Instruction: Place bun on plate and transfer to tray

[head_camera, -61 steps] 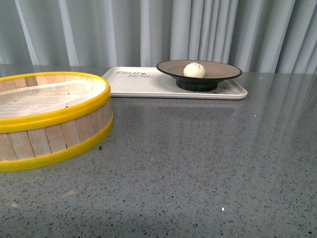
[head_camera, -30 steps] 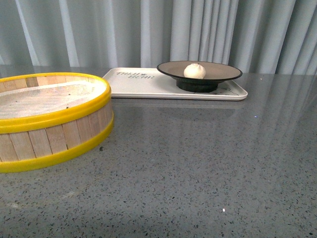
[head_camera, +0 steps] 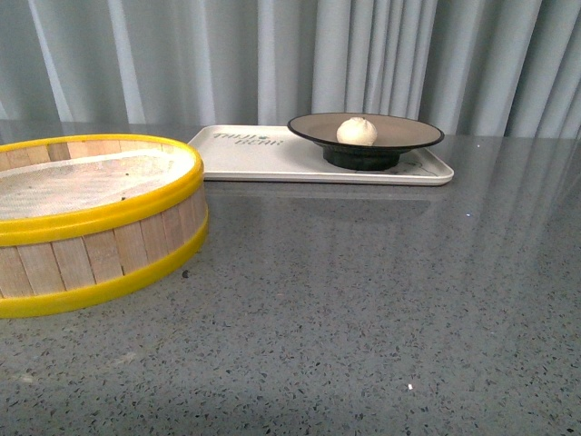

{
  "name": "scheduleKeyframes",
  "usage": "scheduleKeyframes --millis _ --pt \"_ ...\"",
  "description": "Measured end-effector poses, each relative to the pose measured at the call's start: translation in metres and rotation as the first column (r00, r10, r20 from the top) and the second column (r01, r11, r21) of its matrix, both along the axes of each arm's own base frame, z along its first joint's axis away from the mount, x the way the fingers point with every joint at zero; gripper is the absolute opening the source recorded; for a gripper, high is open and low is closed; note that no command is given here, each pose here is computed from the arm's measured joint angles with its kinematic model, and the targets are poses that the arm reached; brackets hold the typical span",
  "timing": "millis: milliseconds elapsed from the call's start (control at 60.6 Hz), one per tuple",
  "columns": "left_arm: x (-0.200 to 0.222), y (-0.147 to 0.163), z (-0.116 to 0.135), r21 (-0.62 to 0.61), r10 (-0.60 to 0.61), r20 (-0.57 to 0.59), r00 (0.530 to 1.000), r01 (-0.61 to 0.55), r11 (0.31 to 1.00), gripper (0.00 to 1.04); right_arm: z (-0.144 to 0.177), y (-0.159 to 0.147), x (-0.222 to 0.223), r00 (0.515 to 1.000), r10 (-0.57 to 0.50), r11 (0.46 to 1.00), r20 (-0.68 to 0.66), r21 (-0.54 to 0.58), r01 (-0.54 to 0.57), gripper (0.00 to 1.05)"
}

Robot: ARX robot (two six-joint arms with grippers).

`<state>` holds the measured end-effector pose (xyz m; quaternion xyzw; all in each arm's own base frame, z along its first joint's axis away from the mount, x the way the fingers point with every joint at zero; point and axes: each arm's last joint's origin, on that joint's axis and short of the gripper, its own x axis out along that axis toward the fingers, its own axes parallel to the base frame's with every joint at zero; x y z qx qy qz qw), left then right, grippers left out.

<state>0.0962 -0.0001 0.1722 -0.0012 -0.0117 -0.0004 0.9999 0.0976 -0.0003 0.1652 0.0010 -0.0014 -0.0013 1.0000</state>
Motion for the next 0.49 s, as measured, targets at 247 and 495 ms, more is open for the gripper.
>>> scheduleKeyframes --millis 247,495 --pt "0.0 0.0 0.0 0.0 0.0 0.0 1.0 0.0 1.0 0.98 0.0 0.0 0.0 1.0 0.0 1.0 0.0 0.0 0.0 0.96" --pt "0.0 0.0 0.0 0.0 0.0 0.0 1.0 0.0 1.0 0.98 0.0 0.0 0.0 1.0 0.0 1.0 0.0 0.0 0.0 0.96"
